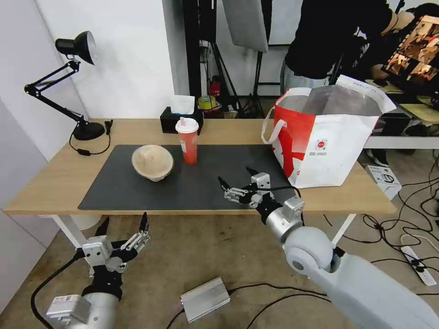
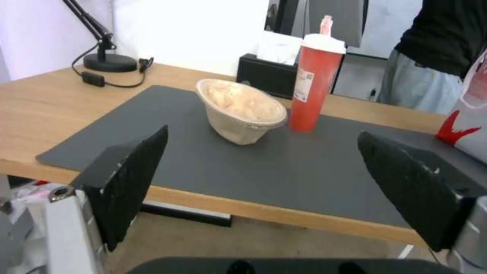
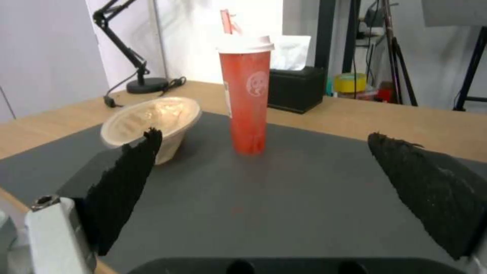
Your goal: Pick up the trash from the table and place it into the takeout bag.
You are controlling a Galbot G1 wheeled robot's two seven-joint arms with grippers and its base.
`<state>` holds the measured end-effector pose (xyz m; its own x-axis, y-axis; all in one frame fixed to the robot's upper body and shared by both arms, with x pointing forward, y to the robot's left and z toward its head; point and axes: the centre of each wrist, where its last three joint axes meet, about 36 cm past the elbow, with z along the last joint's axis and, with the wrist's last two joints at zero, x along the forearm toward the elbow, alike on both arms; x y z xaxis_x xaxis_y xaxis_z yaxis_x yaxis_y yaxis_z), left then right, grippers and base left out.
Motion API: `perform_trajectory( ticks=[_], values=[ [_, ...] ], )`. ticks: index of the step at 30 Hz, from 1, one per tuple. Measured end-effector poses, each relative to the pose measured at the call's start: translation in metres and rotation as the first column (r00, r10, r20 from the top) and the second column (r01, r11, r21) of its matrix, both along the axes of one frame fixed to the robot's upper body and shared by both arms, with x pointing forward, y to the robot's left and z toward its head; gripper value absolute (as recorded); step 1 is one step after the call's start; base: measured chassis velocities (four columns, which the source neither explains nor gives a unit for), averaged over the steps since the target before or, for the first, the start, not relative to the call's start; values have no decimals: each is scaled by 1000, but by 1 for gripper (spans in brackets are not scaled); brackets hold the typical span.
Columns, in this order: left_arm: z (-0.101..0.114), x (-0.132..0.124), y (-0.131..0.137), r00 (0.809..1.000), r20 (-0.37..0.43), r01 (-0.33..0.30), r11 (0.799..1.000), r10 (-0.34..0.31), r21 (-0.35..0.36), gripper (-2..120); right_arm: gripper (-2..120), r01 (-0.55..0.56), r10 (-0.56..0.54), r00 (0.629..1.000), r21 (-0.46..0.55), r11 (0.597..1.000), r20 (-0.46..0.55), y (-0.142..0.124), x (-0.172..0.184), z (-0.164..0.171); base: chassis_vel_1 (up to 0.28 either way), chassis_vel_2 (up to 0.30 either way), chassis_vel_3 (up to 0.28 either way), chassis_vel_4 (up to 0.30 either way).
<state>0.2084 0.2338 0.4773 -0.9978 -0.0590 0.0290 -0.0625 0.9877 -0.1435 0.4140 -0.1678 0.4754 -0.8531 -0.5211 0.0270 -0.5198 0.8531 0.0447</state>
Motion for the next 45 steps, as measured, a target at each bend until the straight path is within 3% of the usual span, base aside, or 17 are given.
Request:
perform_trajectory(
  ticks=[9, 45],
  values=[
    [0, 0, 1, 1000, -1, -3, 1000, 3, 2, 100, 100, 17, -17, 1000, -12, 1000, 2, 15, 24, 7, 0, 0, 0, 0],
    [-3, 1, 1, 1000, -8, -4, 1000, 4, 2, 100, 100, 23, -23, 1000, -12, 1000, -16, 59, 63, 9, 0, 0, 0, 0]
  ],
)
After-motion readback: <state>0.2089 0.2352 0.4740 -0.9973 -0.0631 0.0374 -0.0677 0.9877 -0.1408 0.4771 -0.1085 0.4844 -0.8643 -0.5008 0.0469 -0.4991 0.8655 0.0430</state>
